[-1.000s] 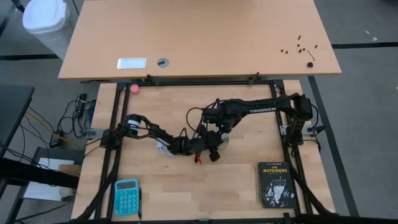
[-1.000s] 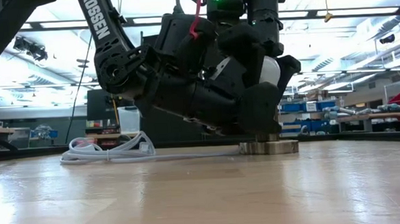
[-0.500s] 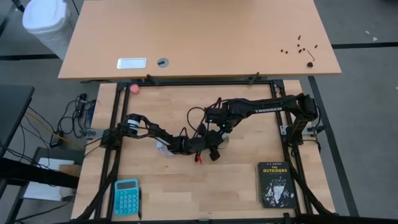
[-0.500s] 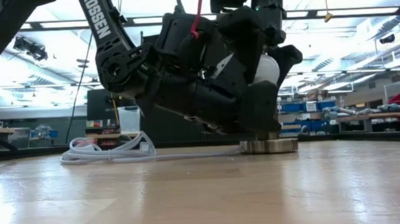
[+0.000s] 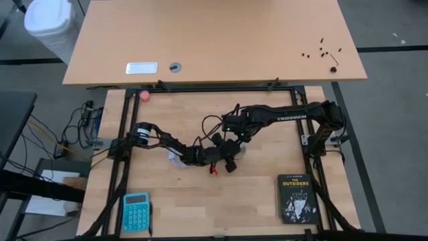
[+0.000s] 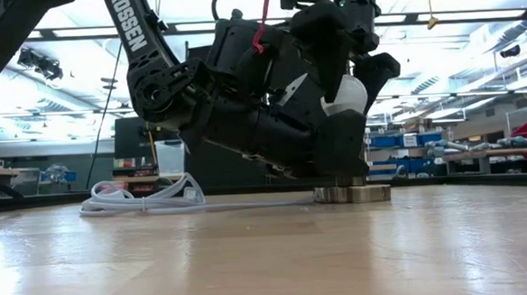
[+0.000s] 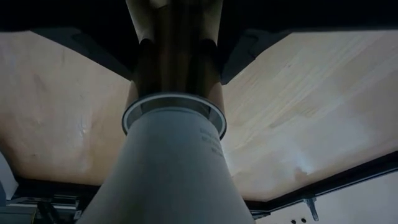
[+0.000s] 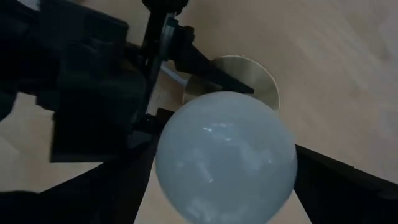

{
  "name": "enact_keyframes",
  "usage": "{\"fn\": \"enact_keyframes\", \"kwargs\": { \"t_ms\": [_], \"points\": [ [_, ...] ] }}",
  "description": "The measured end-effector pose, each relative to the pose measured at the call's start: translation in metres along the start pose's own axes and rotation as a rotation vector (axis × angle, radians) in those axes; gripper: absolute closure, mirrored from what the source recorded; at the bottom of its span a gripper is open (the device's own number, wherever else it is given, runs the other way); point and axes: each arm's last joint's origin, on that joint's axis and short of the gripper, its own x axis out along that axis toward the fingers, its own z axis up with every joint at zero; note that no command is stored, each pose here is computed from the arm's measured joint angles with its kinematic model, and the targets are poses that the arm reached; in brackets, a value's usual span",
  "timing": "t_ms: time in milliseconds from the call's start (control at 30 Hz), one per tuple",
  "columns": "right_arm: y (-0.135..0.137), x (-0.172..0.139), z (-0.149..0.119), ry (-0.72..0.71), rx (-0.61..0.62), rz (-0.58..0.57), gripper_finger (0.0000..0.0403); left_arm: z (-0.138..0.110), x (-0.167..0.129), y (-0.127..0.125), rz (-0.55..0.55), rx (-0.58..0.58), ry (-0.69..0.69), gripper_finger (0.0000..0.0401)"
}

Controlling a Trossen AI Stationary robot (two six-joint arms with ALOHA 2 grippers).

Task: Screw lightbulb
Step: Insert the white lightbulb into the silver lamp

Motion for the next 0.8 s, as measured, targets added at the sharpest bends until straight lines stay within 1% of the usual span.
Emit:
{"fn": "enact_keyframes", "kwargs": {
  "t_ms": [200, 433, 667, 800],
  "points": [
    [0.002, -0.011, 0.001, -0.005, -0.050, -0.001, 0.0034, 0.000, 0.000, 0.000, 0.000, 0.000, 0.002, 0.0217],
    [-0.001, -0.022, 0.003, -0.003, -0.053, -0.038, 0.0034, 0.000, 0.000, 0.000, 0.001, 0.001, 0.003, 0.0217],
    [0.002, -0.035, 0.006, -0.031, -0.059, -0.015, 0.0034, -0.001, 0.000, 0.000, 0.001, 0.002, 0.005, 0.0217],
    [0.002, -0.043, 0.005, -0.019, -0.056, -0.035, 0.0034, -0.001, 0.000, 0.000, 0.002, 0.003, 0.006, 0.0217]
  ]
}}
